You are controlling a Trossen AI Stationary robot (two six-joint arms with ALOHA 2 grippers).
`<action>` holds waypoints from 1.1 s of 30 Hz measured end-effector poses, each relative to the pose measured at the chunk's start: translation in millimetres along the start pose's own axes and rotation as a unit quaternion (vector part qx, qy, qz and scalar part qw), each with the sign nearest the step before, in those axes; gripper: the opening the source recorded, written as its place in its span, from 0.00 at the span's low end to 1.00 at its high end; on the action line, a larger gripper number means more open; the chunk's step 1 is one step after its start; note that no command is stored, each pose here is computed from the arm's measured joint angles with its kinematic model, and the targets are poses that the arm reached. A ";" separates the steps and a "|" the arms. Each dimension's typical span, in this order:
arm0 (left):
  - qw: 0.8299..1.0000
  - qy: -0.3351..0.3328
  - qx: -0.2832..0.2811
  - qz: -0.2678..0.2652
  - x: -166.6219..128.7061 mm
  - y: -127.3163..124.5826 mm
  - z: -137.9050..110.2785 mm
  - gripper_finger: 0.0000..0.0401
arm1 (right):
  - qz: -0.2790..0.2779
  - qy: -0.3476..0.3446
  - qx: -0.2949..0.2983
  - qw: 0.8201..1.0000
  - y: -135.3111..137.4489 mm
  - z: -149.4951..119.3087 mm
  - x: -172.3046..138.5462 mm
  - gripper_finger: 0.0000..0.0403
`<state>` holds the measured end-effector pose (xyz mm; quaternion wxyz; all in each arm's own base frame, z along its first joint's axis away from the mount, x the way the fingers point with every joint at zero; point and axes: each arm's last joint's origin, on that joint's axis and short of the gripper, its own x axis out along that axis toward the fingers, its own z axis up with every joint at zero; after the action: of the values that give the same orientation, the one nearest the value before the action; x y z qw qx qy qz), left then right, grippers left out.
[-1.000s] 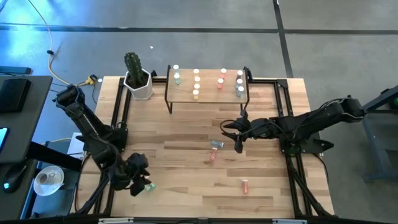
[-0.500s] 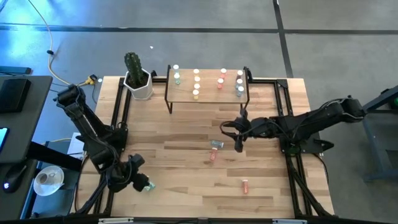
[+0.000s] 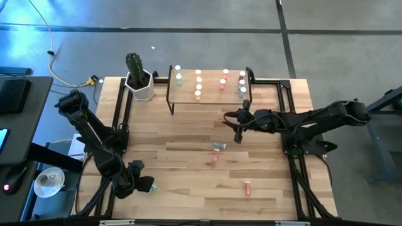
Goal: Pick and place medicine bottles onto shelf by color
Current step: Put the light blue pill bottle on the shelf aligned with the other light blue pill bottle
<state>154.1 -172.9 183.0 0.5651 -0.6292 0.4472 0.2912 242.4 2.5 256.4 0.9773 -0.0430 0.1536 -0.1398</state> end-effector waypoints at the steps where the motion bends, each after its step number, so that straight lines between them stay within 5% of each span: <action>1: 1.000 0.003 -0.001 0.004 1.1 0.1 -0.5 0.48 | -0.004 -0.001 0.002 1.000 -1.8 0.2 0.6 0.35; 10: 0.999 -0.029 0.019 -0.001 10.5 0.7 0.2 0.48 | -0.016 -0.008 0.010 1.000 -7.7 1.7 2.2 0.35; 17: 0.983 -0.053 0.177 -0.003 13.9 -8.5 11.2 0.48 | -0.015 -0.010 0.018 1.000 -7.7 2.0 2.2 0.35; 25: 0.904 -0.031 0.425 0.025 17.1 -22.4 31.5 0.48 | -0.015 -0.010 0.035 0.999 -7.7 2.0 2.2 0.35; 33: 0.829 -0.023 0.558 0.034 18.3 -30.2 45.3 0.48 | -0.015 -0.004 0.033 0.999 -7.6 0.7 2.2 0.35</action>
<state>195.1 -134.4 171.9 0.8199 -0.1849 0.5413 0.0257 242.7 -5.4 257.4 0.9765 -0.0135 0.1447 -0.1594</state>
